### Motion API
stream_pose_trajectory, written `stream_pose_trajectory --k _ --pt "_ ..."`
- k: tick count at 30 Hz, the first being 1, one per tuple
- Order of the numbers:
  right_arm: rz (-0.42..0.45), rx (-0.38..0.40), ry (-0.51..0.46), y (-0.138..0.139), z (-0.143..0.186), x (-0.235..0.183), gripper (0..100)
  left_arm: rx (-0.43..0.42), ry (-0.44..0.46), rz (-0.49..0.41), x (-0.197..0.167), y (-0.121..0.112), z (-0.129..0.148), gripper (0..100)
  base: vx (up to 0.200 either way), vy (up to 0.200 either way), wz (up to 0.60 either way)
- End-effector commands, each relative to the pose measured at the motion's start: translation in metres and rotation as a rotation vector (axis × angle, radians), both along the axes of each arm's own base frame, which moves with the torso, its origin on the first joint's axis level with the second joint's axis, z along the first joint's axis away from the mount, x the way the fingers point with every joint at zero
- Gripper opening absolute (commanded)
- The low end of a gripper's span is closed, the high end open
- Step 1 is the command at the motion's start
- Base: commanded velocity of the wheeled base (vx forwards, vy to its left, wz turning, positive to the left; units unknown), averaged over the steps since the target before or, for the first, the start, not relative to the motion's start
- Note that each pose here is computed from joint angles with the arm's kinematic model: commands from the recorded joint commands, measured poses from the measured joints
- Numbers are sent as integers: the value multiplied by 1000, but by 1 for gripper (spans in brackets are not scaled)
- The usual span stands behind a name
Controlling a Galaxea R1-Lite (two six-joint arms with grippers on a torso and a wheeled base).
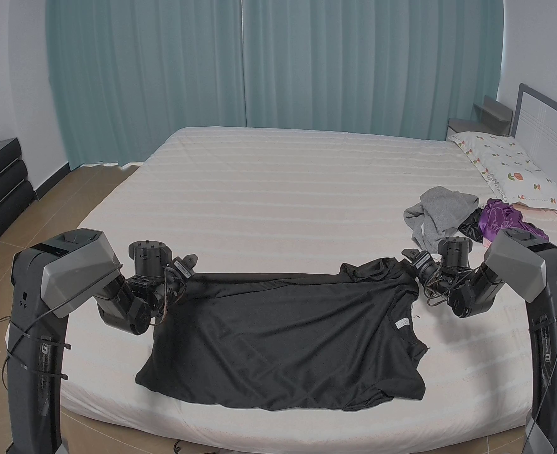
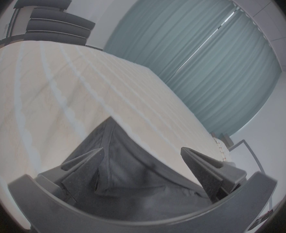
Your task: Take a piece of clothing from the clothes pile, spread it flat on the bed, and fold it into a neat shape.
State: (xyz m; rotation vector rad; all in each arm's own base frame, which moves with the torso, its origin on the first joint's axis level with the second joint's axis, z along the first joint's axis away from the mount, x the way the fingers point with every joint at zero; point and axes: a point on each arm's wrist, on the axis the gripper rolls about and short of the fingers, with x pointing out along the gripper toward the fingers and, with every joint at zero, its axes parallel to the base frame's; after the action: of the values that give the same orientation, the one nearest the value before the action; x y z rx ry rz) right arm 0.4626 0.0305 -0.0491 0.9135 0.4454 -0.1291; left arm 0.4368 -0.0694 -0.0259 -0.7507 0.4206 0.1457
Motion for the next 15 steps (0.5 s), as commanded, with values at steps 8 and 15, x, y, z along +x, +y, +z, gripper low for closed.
stream_pose_trajectory --k 8,15 --pt "5 1 2 2 -1 0 100 101 81 -79 -9 -13 -22 100 0 0 0" --pt "6 -1 2 3 -1 0 100 115 84 -79 -10 -14 -24 100 0 0 0"
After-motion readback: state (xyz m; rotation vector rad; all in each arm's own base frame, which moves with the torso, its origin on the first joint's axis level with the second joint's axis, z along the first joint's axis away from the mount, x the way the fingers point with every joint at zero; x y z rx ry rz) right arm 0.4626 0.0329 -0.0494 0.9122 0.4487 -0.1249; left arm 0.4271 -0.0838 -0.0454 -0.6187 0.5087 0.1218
